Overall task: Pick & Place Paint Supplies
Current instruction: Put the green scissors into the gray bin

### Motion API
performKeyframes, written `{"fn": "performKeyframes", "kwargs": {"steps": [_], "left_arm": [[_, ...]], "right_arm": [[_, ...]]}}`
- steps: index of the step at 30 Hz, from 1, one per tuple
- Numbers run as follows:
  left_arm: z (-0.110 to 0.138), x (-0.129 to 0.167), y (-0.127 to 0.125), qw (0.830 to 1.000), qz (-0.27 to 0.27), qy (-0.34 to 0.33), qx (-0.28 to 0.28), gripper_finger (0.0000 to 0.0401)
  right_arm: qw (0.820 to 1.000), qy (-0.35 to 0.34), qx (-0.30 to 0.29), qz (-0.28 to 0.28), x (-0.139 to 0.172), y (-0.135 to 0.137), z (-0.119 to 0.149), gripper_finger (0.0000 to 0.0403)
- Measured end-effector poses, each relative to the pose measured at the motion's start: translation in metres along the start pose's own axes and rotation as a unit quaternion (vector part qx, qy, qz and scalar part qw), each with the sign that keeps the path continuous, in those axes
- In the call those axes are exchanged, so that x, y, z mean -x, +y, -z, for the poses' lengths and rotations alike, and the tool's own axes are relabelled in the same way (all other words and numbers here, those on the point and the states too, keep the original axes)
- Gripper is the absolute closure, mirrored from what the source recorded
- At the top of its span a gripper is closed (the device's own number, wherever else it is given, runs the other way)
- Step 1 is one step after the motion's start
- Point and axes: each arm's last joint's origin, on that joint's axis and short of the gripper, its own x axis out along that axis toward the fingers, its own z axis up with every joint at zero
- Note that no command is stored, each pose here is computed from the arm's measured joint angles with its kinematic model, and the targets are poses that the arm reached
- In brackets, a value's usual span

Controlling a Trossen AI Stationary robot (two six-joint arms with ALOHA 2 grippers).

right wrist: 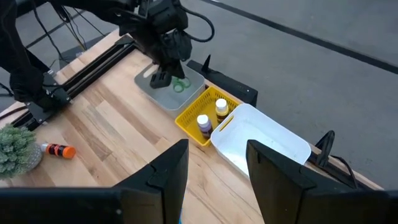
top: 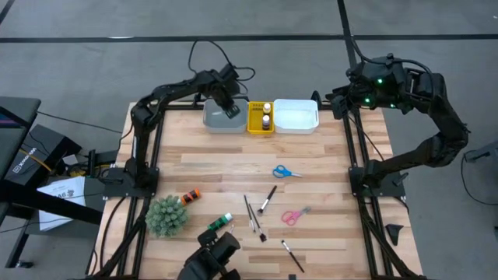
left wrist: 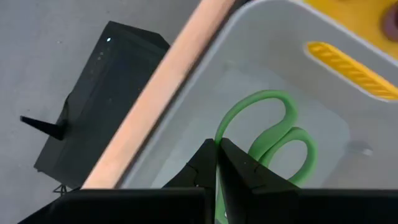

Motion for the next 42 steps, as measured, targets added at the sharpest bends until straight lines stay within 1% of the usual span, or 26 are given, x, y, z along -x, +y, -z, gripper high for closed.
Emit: {"fn": "performKeyframes", "kwargs": {"steps": [4, 11, 23, 28, 35, 38, 42], "left_arm": [[0.002, -0.004, 0.001, 1.000, -0.004, -0.003, 0.001, 0.0401], [0.011, -0.011, 0.000, 1.000, 0.000, 0.017, 0.005, 0.0401], [0.010, -0.010, 0.000, 1.000, -0.016, 0.017, 0.004, 0.0388], [0.009, -0.005, 0.000, 0.999, -0.038, 0.013, 0.003, 0.0387], [0.004, 0.015, 0.002, 0.998, -0.063, -0.021, 0.005, 0.0386], [0.003, 0.021, 0.002, 0.997, -0.066, -0.028, 0.005, 0.0386], [0.003, 0.022, 0.001, 0.998, -0.065, -0.026, 0.004, 0.0378]], "right_arm": [[1.000, 0.002, 0.001, 0.001, -0.001, 0.000, 0.000, 0.0245], [1.000, 0.009, 0.004, 0.003, -0.005, 0.002, 0.000, 0.0245], [1.000, 0.011, 0.004, 0.004, -0.005, 0.002, 0.000, 0.0245], [1.000, 0.012, 0.004, 0.004, -0.005, 0.002, 0.000, 0.0245], [1.000, 0.015, 0.005, 0.005, -0.005, 0.002, 0.000, 0.0245], [1.000, 0.015, 0.005, 0.005, -0.005, 0.002, 0.000, 0.0245], [1.000, 0.017, 0.006, 0.006, -0.005, 0.002, 0.001, 0.0245]]}}
